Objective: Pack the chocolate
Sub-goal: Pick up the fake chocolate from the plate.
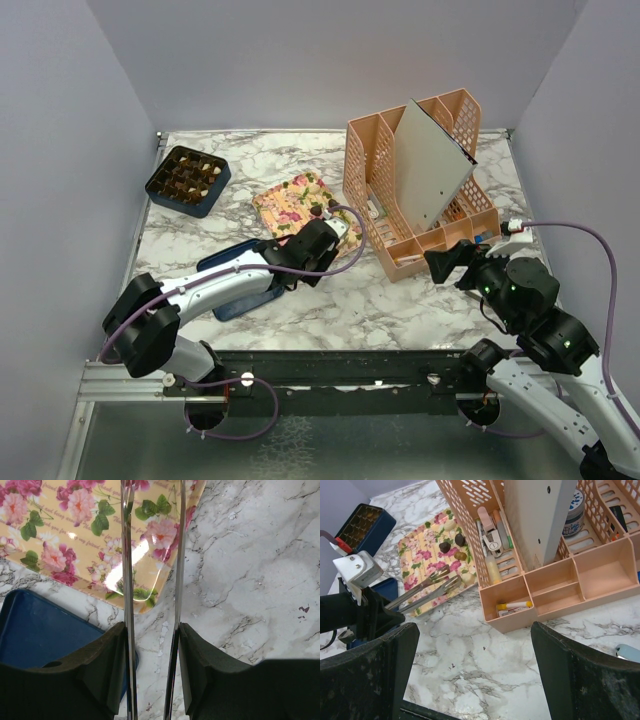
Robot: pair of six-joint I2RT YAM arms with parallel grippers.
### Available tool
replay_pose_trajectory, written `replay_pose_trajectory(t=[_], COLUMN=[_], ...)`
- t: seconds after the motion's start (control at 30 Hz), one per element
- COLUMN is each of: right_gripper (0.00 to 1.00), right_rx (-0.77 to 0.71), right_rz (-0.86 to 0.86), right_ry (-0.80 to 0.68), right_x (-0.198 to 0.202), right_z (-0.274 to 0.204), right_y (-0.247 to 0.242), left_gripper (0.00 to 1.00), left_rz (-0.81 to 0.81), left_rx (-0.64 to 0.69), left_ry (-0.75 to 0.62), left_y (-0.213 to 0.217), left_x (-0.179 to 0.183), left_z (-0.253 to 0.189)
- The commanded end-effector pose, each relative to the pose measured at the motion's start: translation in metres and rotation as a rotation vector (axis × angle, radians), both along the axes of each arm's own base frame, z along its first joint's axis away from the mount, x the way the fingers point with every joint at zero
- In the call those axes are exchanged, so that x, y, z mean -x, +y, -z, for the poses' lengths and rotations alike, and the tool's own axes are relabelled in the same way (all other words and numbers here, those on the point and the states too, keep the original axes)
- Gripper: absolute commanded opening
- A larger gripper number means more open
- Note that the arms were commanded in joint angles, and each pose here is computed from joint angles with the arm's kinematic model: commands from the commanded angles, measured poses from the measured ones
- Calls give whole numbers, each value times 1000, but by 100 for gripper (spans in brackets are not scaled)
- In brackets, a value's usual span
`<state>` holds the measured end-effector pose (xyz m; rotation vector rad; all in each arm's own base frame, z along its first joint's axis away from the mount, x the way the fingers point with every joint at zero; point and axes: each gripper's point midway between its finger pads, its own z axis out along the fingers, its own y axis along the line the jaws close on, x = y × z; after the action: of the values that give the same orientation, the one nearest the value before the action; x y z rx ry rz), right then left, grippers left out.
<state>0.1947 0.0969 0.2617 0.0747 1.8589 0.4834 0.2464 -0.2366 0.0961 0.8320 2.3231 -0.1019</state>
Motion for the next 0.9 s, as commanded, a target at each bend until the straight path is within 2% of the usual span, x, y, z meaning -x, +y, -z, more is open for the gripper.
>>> replay_pose_trajectory(t=[0.0, 0.2, 0.43, 0.63, 0.87], right_gripper=[99, 99, 99, 99, 99], right_rx=[-8, -14, 3, 14, 21], right_rz=[0, -6, -19, -32, -45], right_ry=[-19, -23, -12, -1, 11], right_x=[0, 0, -2, -4, -4], right_z=[-3, -3, 1, 4, 7], right_y=[0, 1, 5, 8, 11], left_gripper=[48, 47, 36, 36, 36], left_rz=[8, 4, -6, -38, -162], left_rx=[32, 33, 29, 32, 52], left_ry=[-25, -27, -29, -37, -56], left_y=[-8, -8, -6, -3, 20], left_x=[-8, -10, -11, -12, -28], left_z=[-9, -8, -8, -14, -32])
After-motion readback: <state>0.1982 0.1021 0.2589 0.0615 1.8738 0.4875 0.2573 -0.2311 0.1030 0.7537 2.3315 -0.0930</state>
